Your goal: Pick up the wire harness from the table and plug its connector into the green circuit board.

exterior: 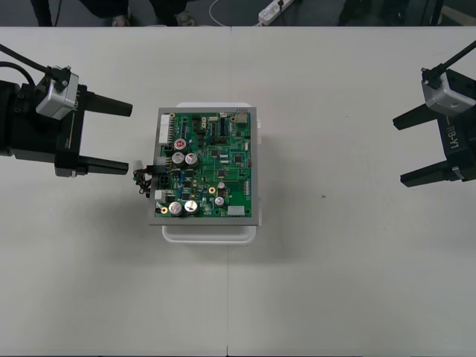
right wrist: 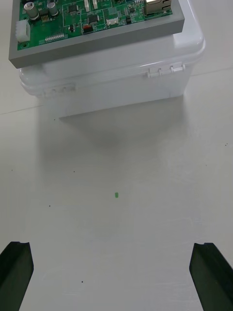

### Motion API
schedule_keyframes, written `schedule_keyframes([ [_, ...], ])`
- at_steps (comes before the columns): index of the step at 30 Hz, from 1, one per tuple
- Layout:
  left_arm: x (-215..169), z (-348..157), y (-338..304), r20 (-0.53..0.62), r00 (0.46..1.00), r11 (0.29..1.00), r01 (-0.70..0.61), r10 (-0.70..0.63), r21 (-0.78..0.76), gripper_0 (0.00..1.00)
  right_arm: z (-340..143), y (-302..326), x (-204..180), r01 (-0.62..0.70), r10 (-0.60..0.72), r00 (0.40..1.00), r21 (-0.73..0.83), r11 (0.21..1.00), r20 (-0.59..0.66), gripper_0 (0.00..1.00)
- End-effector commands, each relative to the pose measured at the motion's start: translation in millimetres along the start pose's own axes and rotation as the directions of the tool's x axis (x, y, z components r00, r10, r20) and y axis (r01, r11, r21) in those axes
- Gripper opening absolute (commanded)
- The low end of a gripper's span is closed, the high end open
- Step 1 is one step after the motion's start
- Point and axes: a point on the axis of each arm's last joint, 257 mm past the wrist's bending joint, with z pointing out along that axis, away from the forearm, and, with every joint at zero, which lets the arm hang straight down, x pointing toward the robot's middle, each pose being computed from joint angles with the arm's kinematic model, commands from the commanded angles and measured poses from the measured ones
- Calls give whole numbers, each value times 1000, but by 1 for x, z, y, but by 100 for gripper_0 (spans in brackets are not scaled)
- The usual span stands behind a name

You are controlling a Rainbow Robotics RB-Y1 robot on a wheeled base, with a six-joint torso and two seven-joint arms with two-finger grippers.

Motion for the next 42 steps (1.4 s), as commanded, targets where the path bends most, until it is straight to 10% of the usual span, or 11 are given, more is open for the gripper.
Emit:
schedule_keyframes([
  [1,-8,-6,3,8,1000,1000,22,-22,-5,90,-18,-6,3,-25,25,1000,28,999,-8,94],
  [42,-8,-8,5,6,1000,1000,19,-19,-12,90,12,16,33,1,-7,997,79,997,71,94],
])
